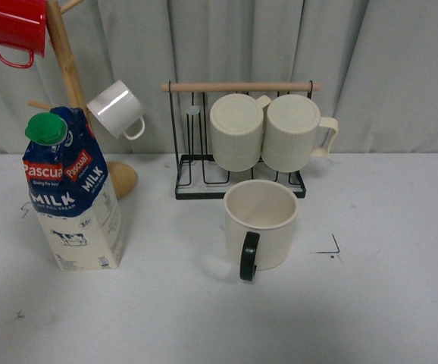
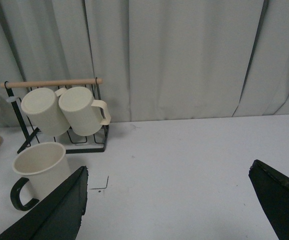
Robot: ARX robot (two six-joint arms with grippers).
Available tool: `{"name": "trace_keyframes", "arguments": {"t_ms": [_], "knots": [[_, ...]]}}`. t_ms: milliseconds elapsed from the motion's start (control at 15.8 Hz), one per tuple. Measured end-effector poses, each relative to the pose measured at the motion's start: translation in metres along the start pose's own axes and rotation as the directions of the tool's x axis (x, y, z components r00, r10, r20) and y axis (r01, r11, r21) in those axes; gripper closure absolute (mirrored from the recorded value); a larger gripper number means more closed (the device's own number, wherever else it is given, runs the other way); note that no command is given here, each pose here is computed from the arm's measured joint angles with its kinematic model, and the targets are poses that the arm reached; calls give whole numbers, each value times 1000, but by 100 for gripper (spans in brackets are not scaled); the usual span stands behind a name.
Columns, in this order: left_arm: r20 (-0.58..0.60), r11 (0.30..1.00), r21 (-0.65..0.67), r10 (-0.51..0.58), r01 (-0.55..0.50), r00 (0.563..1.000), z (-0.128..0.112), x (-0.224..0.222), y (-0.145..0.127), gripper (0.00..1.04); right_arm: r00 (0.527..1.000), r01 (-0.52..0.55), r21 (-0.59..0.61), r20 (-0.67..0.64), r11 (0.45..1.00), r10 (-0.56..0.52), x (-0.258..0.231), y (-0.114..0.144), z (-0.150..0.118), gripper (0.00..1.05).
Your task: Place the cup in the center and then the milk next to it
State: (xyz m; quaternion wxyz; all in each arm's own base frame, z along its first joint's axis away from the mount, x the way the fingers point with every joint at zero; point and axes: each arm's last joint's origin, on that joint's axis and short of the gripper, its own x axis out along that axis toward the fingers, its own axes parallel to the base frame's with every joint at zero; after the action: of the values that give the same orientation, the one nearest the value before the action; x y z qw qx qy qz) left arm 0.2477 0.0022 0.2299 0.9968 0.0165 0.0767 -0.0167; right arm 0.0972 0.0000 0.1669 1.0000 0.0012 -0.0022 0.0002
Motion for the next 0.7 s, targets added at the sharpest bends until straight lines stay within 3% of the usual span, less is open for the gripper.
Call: {"name": "trace_keyframes", "arguments": {"t_ms": [379,696], "knots": [[-119,983,82,-154,164,981,1,70,-30,7,1000,0,0,0,1000,0,0,0,0,6],[-212,984,134,-88,118,973,-24,96,-31,7,1000,0,0,0,1000,0,0,0,0,6]]}}
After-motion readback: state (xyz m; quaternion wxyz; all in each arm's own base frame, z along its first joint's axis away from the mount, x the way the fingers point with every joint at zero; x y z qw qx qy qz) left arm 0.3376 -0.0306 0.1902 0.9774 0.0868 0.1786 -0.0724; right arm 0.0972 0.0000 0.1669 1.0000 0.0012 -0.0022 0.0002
